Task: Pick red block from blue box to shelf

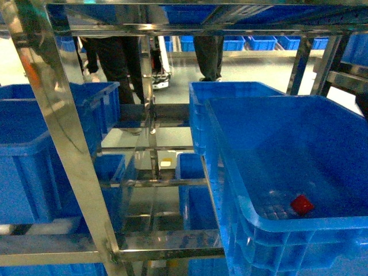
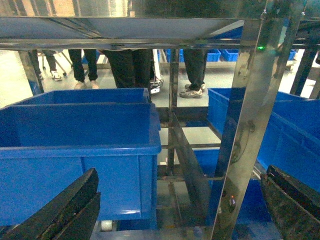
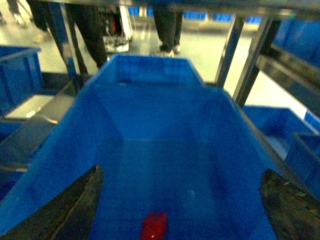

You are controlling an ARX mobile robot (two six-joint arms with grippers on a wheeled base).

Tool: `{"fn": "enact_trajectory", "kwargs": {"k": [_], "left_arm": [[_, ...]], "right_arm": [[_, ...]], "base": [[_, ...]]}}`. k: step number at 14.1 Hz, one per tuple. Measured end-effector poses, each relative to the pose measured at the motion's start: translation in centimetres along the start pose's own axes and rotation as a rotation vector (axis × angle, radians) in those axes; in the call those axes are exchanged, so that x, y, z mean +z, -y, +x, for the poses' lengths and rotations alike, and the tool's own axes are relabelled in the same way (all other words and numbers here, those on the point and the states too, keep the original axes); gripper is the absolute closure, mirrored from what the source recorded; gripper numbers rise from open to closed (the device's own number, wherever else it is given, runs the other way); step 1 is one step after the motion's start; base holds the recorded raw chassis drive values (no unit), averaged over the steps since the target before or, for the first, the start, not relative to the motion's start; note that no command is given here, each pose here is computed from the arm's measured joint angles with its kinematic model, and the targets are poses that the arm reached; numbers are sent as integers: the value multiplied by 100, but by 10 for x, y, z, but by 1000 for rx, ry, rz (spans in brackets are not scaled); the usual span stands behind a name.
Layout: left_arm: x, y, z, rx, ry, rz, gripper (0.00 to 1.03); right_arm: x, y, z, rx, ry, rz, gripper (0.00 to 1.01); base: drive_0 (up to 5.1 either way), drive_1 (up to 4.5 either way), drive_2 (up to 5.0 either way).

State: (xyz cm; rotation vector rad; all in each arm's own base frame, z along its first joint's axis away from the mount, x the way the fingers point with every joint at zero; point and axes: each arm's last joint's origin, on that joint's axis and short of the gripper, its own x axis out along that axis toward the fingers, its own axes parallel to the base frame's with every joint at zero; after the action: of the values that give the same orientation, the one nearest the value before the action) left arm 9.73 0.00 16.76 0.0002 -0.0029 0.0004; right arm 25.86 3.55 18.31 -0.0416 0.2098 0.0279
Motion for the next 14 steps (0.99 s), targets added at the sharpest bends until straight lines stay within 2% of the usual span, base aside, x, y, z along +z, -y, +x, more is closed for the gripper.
{"fn": "enact_trajectory", "kwargs": {"k": [2, 3, 4, 5, 6, 7, 9, 14], "left_arm": [[0, 0, 0, 0, 0, 0, 5], [0, 0, 0, 0, 0, 0, 5], [0, 0, 0, 0, 0, 0, 5], [0, 0, 0, 0, 0, 0, 5], [0, 0, 0, 0, 0, 0, 5], [0, 0, 0, 0, 0, 0, 5], [0, 0, 0, 0, 0, 0, 5], [0, 0, 0, 0, 0, 0, 5]], "right_arm": [[-3, 0, -23, -12, 8, -19, 1], [-18, 4, -43, -18, 113, 5, 14], [-23, 8, -51, -30, 154, 17, 23], [-21, 14, -63, -37, 202, 26, 42], [-37, 20, -80, -32, 199, 26, 78], [-41, 33, -98, -44, 206, 29, 99], [-46, 32, -107, -35, 188, 28, 99], [-42, 31, -125, -37, 219, 28, 99]], "base": [[0, 0, 0], [0, 0, 0], [0, 0, 0], [0, 0, 0], [0, 0, 0], [0, 0, 0], [0, 0, 0], [0, 0, 0]]}}
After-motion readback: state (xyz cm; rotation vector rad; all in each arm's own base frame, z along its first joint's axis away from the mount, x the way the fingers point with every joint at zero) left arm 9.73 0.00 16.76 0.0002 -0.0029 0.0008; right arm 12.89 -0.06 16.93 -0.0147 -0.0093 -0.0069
